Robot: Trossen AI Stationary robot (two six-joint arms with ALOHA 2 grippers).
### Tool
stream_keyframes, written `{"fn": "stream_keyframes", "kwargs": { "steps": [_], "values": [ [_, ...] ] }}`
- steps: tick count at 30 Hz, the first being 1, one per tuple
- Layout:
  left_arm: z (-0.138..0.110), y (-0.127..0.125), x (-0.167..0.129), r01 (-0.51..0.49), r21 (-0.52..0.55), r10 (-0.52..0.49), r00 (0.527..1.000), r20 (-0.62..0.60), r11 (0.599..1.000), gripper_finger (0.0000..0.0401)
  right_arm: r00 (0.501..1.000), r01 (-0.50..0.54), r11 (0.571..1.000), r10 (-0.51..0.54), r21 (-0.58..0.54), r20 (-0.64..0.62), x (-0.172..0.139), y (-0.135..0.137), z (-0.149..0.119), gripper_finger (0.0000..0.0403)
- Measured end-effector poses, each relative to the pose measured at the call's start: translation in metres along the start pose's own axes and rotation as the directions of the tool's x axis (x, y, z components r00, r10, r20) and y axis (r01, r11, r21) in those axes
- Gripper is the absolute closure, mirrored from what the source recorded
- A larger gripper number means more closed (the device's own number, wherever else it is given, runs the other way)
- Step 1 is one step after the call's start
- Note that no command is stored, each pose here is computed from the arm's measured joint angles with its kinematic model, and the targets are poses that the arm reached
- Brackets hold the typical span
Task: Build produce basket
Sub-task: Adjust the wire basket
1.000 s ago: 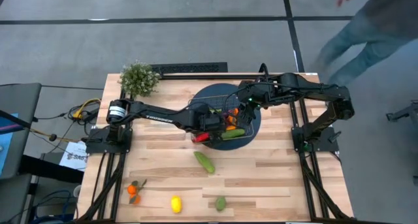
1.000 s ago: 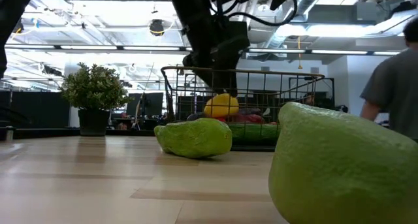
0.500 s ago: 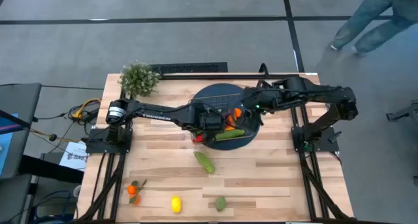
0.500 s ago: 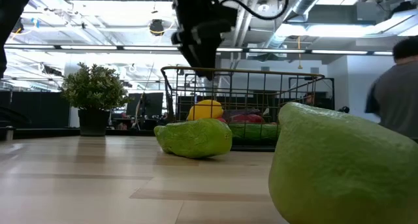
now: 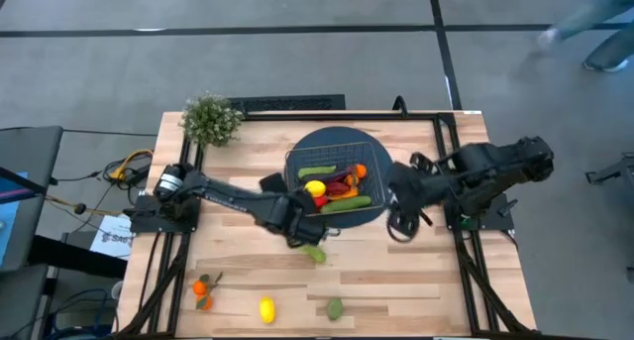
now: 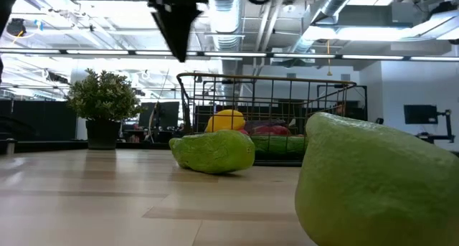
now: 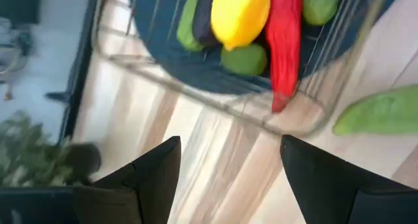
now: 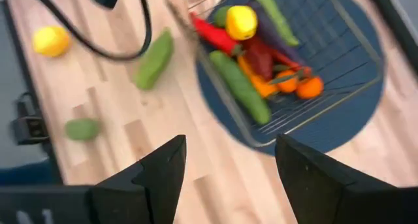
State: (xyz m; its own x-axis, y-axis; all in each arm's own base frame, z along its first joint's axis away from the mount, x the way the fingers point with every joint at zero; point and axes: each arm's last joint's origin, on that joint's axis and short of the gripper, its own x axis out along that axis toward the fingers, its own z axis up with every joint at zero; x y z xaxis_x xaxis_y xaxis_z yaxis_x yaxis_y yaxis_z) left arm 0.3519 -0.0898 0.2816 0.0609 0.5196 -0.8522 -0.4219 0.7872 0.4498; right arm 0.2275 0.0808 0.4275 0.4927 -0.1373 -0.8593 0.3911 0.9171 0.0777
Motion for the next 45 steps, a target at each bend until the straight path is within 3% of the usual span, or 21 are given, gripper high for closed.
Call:
{"fn": "stream_keyframes", "kwargs": {
  "steps": [6,14,21,26,32,37,41,45],
  "values": [
    [-0.025,-0.020,-0.023,-0.012,-0.057,0.017,0.996,0.084,0.998,0.0152,0.997,0.026,0.997,-0.032,0.076,0.071,-0.001,0.025,-0.014,0.0148],
    [-0.055,-0.037,-0.050,0.032,-0.029,-0.028,0.987,0.159,0.999,0.0152,0.997,0.034,0.994,-0.041,0.106,0.066,0.016,0.063,-0.029,0.0148],
    [-0.081,-0.014,-0.092,0.117,0.023,-0.119,0.953,0.278,0.993,0.0152,0.998,0.047,0.982,-0.053,0.185,0.023,0.039,0.095,-0.044,0.0148],
    [-0.092,0.005,-0.111,0.096,0.170,-0.152,0.922,0.355,0.981,0.0152,0.999,0.013,0.975,-0.023,0.221,0.045,0.046,0.118,-0.057,0.0148],
    [-0.084,0.002,-0.108,0.052,0.416,-0.204,0.922,0.329,0.908,0.0152,0.979,-0.124,0.964,0.080,0.237,0.187,0.037,0.134,-0.057,0.0148],
    [-0.063,-0.016,-0.097,0.106,0.571,-0.358,0.866,0.349,0.814,0.0152,0.940,-0.202,0.966,0.145,0.162,0.307,0.025,0.139,-0.051,0.0148],
    [-0.049,-0.027,-0.076,0.119,0.627,-0.427,0.826,0.367,0.770,0.0152,0.929,-0.219,0.969,0.170,0.116,0.328,0.023,0.141,-0.048,0.0148],
    [-0.041,-0.034,-0.049,0.207,0.671,-0.509,0.811,0.289,0.712,0.0152,0.925,-0.220,0.971,0.179,0.089,0.334,0.023,0.142,-0.048,0.0148]
  ]
}}
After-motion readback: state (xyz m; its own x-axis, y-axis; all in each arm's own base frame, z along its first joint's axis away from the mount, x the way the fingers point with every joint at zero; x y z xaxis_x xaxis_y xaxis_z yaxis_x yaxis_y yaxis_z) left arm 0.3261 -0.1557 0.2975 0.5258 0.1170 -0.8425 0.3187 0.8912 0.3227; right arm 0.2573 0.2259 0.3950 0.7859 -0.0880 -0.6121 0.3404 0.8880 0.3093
